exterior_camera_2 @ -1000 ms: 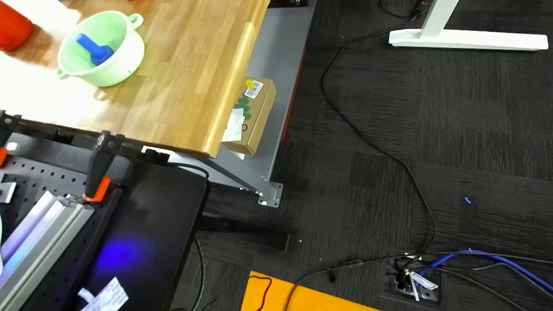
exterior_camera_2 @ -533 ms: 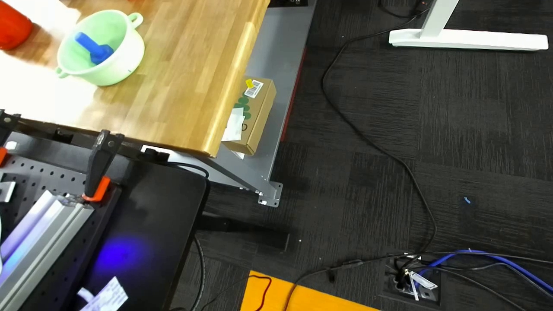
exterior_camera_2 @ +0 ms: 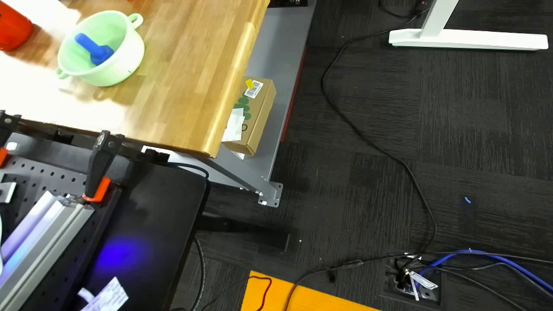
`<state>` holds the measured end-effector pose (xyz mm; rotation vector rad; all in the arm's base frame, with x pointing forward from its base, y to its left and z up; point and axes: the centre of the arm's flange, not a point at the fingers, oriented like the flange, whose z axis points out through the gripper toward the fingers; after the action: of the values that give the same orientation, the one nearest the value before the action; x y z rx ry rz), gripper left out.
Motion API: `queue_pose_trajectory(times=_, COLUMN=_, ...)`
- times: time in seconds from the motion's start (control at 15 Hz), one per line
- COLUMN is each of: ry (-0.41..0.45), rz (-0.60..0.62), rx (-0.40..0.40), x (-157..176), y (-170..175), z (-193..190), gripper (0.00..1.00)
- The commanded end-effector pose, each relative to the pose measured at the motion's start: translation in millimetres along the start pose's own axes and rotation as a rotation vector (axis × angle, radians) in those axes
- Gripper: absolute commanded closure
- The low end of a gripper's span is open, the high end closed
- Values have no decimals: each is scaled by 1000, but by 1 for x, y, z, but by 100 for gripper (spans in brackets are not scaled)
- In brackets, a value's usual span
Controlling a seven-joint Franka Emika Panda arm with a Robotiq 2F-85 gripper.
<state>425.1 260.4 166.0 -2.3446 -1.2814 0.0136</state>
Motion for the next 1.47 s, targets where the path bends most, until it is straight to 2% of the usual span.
queue_pose_trajectory(times=0.0, ry=11, rz=-21, rx=31, x=8, y=18, z=14, gripper=0)
queue_pose_trajectory(times=0.27, ry=18, rz=-42, rx=52, x=10, y=17, z=17, gripper=0)
queue_pose_trajectory(times=0.4, ry=16, rz=-50, rx=60, x=9, y=17, z=17, gripper=5)
queue_pose_trajectory(times=0.6, ry=13, rz=-57, rx=62, x=7, y=16, z=17, gripper=5)
queue_pose_trajectory(times=0.67, ry=15, rz=-58, rx=63, x=6, y=16, z=17, gripper=10)
queue_pose_trajectory(times=0.73, ry=20, rz=-61, rx=63, x=5, y=14, z=16, gripper=28)
queue_pose_trajectory(times=0.8, ry=23, rz=-62, rx=65, x=5, y=14, z=15, gripper=32)
queue_pose_trajectory(times=1.4, ry=40, rz=-62, rx=79, x=6, y=10, z=11, gripper=95)
